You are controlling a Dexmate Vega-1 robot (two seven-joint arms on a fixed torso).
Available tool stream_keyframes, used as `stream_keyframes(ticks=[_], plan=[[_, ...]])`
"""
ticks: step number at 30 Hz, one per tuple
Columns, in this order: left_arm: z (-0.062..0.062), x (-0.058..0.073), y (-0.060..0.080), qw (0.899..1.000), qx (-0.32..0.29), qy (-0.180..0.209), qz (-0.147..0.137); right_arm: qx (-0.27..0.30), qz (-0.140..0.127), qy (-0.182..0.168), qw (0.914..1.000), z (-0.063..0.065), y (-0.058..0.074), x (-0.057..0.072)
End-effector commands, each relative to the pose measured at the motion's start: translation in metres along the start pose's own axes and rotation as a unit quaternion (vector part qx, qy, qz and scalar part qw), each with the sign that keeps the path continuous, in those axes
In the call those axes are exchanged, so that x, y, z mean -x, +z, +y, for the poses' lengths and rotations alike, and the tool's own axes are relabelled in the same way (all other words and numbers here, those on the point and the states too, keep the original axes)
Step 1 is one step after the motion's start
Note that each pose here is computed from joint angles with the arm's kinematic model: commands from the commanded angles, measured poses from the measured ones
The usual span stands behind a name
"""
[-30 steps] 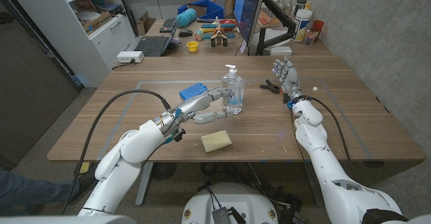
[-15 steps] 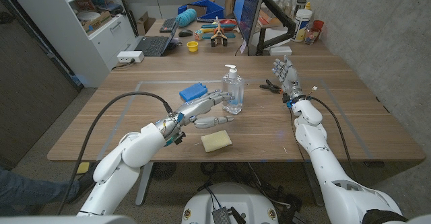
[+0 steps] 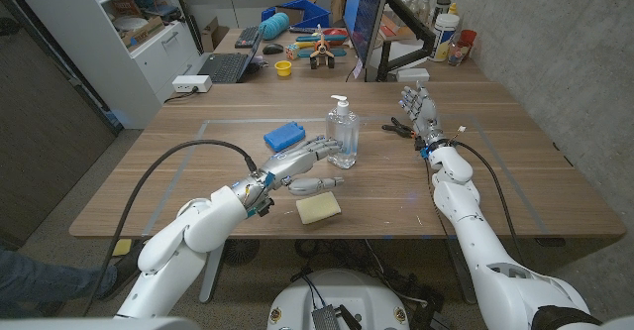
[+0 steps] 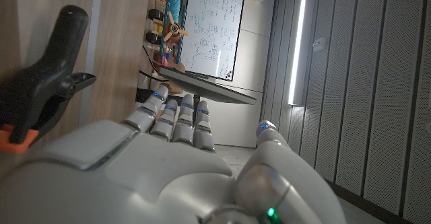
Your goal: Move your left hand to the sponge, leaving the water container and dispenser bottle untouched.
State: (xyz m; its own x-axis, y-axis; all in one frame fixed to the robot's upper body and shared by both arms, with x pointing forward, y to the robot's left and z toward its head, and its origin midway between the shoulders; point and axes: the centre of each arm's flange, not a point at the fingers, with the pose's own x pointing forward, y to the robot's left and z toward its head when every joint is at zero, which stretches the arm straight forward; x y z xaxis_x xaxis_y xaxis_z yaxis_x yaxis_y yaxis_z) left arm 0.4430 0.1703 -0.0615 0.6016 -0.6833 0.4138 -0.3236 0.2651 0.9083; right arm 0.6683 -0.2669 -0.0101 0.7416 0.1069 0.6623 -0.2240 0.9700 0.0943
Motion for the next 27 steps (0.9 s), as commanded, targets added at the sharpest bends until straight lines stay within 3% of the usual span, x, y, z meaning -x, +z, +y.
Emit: stream_keyframes(ticks=[1,27], plan=[[-0.015,-0.002,-0.001,1.000,-0.022,-0.018,0.004,0.004,0.002,-0.005,1.0000,0.001,-0.002,-0.003],[-0.030,-0.002,0.000,0.996,-0.087,-0.022,0.013,0.002,0.000,-0.006,1.0000,0.000,-0.003,-0.008]])
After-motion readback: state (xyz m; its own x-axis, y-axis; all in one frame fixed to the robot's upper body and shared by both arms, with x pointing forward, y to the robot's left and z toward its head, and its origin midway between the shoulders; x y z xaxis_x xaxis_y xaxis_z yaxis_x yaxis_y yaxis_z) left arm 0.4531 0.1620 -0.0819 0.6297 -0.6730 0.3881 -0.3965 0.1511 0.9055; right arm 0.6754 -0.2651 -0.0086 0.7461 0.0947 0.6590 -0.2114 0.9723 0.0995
